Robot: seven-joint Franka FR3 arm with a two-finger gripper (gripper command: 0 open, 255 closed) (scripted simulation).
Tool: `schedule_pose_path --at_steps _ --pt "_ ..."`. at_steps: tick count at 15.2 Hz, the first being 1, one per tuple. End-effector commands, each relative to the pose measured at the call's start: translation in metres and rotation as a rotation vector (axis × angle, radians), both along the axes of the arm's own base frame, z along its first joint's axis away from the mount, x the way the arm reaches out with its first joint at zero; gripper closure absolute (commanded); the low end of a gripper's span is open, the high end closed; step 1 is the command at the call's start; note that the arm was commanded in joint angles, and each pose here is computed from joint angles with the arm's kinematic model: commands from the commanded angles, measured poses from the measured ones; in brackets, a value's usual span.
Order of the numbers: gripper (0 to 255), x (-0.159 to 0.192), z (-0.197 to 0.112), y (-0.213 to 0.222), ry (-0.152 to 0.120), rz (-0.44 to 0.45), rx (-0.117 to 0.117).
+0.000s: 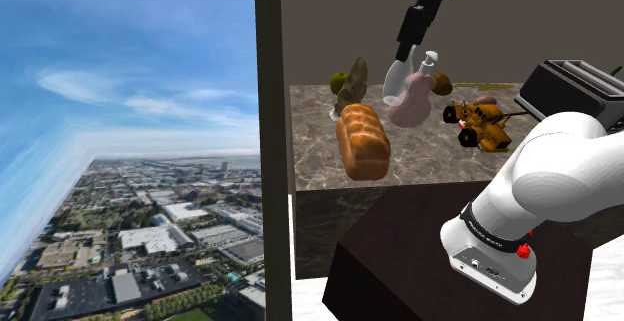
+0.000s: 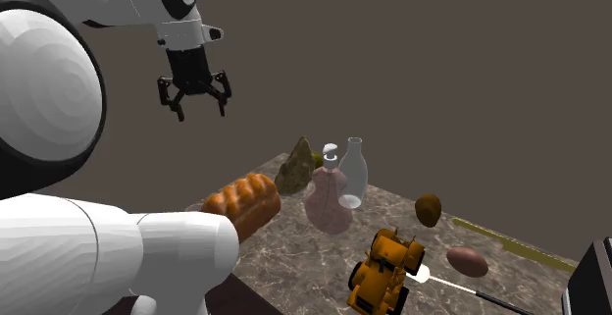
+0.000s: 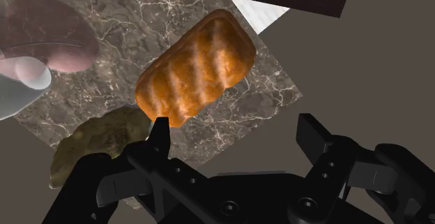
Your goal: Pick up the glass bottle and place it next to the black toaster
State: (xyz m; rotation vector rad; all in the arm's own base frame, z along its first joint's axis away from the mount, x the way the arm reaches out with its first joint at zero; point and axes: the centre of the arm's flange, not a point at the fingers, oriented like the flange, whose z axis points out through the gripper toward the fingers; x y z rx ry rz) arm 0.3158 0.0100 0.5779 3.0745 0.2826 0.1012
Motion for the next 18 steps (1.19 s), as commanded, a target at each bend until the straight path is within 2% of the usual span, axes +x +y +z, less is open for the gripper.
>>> schedule_pose_path --at_steps 1,18 --pt "0 0.0 0.0 0.0 0.0 0.0 0.0" --pt "0 0.061 -0.066 -0.211 -0.02 0.063 0.034"
